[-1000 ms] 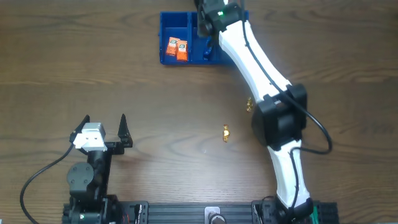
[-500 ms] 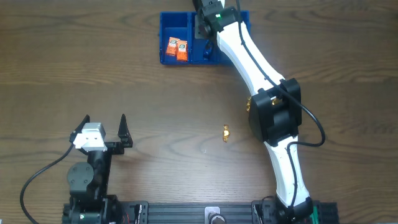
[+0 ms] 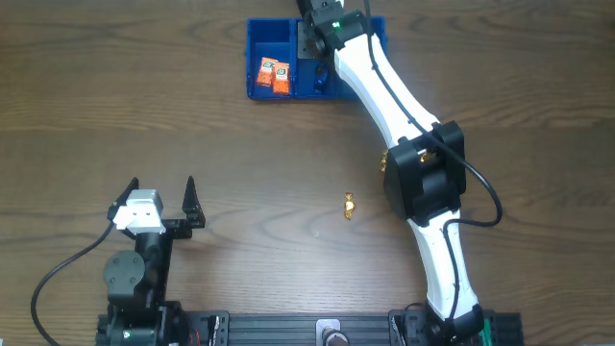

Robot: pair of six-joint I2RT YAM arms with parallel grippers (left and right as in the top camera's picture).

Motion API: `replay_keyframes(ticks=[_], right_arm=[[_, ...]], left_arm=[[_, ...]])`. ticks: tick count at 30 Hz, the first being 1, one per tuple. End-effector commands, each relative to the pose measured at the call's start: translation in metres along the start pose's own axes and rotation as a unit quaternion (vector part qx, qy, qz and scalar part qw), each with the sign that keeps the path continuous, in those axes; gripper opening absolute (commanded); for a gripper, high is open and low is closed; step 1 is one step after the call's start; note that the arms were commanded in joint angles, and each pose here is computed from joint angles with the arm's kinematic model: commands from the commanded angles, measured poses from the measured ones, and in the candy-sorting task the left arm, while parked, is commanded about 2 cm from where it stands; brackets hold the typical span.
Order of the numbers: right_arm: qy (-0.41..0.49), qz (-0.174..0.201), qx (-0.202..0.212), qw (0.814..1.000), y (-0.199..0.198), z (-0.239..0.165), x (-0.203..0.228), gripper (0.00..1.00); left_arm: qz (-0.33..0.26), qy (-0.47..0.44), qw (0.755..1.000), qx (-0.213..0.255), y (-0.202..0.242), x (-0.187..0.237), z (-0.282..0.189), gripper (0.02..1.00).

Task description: Sort Candies Into Trays

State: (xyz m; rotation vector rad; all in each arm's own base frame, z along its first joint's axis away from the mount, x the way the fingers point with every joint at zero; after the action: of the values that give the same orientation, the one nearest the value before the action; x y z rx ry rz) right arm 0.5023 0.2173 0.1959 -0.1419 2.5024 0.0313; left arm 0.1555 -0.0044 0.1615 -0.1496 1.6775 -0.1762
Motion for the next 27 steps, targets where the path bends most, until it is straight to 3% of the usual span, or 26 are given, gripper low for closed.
replay_keyframes(ticks=[1, 3, 10, 16, 22, 27], right_arm=[[-0.005, -0.01, -0.003, 1.0, 0.006, 0.0, -0.001, 0.75], [-0.005, -0.013, -0.007, 1.0, 0.009, 0.0, -0.001, 1.0], [-0.003, -0.028, -0.018, 0.999, 0.013, -0.027, -0.003, 1.0], [0.002, -0.048, -0.016, 0.999, 0.013, -0.119, -0.002, 1.0], [0.085, -0.074, 0.01, 0.994, -0.002, -0.204, 0.039, 1.0], [0.169, -0.064, 0.04, 0.983, -0.014, -0.222, 0.084, 1.0]], left_arm=[[0.001, 0.026, 1.0, -0.003, 0.002, 0.012, 0.001, 0.998], [0.001, 0.026, 1.0, -0.003, 0.002, 0.012, 0.001, 0.998], [0.001, 0.026, 1.0, -0.003, 0.002, 0.012, 0.001, 0.996], [0.001, 0.026, 1.0, -0.003, 0.002, 0.012, 0.001, 0.996], [0.001, 0.026, 1.0, -0.003, 0.002, 0.012, 0.001, 0.998], [0.001, 0.026, 1.0, -0.003, 0.002, 0.012, 0.001, 0.998]])
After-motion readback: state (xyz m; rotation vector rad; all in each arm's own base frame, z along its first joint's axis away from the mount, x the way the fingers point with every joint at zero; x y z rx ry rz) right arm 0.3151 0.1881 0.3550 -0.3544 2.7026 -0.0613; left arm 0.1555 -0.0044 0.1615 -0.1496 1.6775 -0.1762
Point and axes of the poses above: each gripper's point midway between its finger pads, its own z axis out along the fingers, its own y axis along the line the jaws close on, x = y × z, the point moved 9 cm from there along -z, back along the fingers, and after that the axes turned 8 degrees about -z, right-handed, at the moved point
